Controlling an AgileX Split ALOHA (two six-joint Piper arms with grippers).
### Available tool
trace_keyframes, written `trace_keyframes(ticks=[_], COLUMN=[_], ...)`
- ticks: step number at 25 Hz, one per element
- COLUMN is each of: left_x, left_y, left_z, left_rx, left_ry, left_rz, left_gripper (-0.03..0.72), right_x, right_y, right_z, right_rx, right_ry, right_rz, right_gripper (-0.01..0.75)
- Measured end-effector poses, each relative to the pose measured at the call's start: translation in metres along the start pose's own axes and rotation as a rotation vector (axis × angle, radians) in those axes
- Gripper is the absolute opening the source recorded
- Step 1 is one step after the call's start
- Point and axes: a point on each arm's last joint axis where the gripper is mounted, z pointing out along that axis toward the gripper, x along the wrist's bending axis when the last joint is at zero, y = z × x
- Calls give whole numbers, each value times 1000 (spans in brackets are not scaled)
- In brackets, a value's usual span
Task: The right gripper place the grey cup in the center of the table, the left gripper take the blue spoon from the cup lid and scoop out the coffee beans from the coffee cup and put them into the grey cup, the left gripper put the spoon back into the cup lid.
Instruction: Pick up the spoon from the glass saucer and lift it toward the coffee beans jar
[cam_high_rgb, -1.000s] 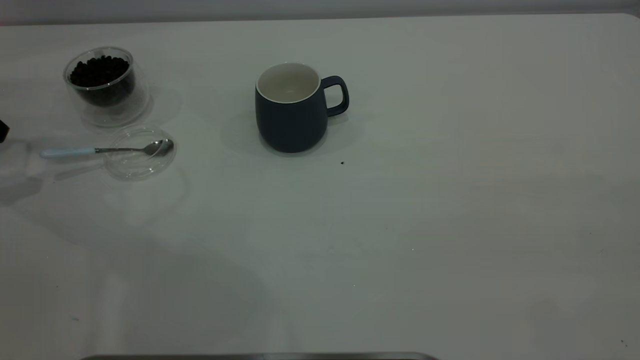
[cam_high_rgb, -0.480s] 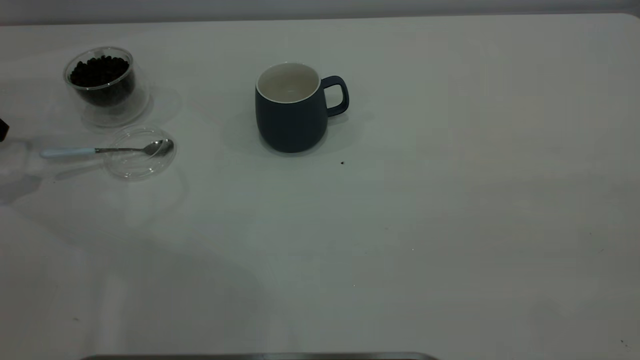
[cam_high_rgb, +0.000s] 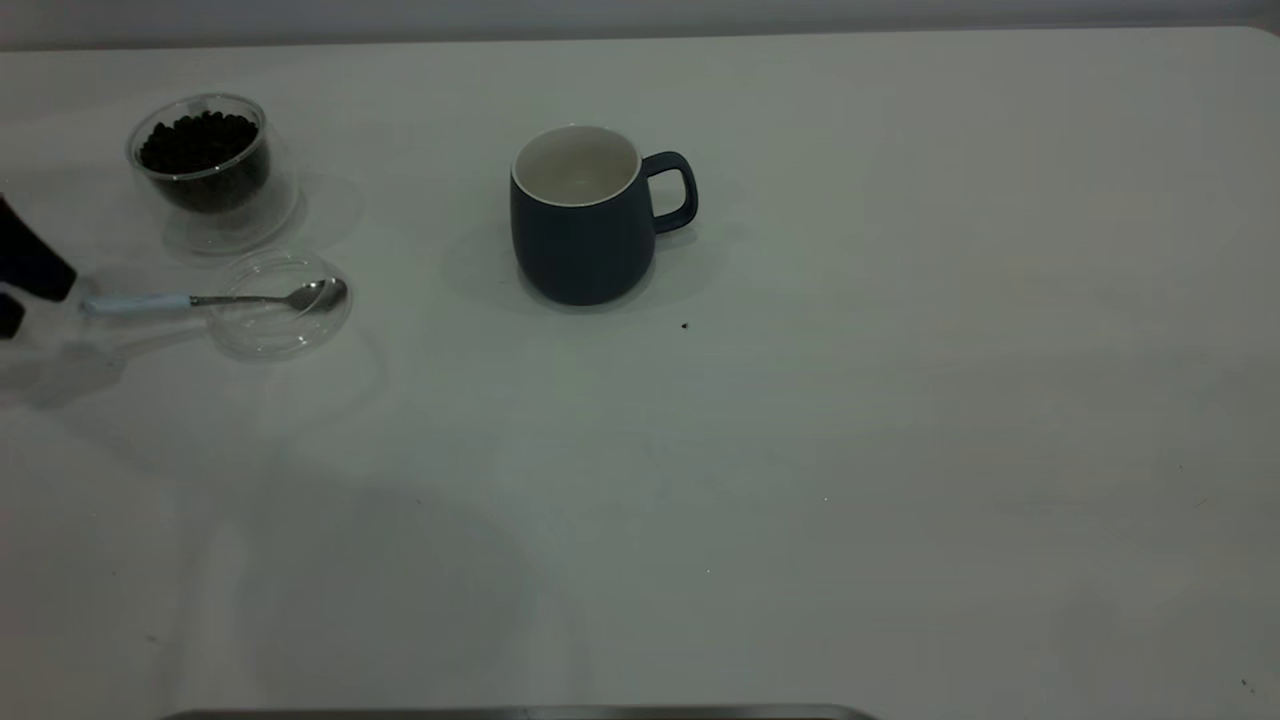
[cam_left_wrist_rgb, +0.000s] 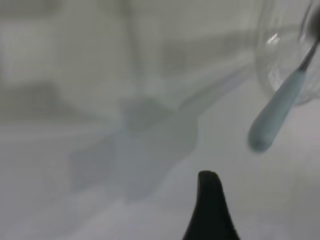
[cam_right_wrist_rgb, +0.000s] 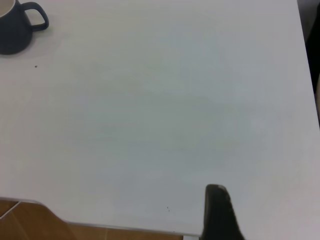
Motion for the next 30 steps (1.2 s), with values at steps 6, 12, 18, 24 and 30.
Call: trace_keyframes(ticks=[6,12,18,24,30], left_x=[3,4,-4,-8,-7], left_y=[0,-3,3,5,3], left_z=[7,24,37,44,47], left_rx=[-7,9,-26,-25,-17], left_ry=[-20,-55,-77,-72,-78], left_rz=[11,-17,4,26,10], left_gripper=[593,592,592,592,592], right_x=[0,0,0,0,0], right_y=[0,0,0,0,0], right_z=[0,0,0,0,0], right_rx=[0,0,0,0,0], right_ry=[0,0,0,0,0], right_rz=[0,0,0,0,0], right_gripper=[453,453,453,453,453])
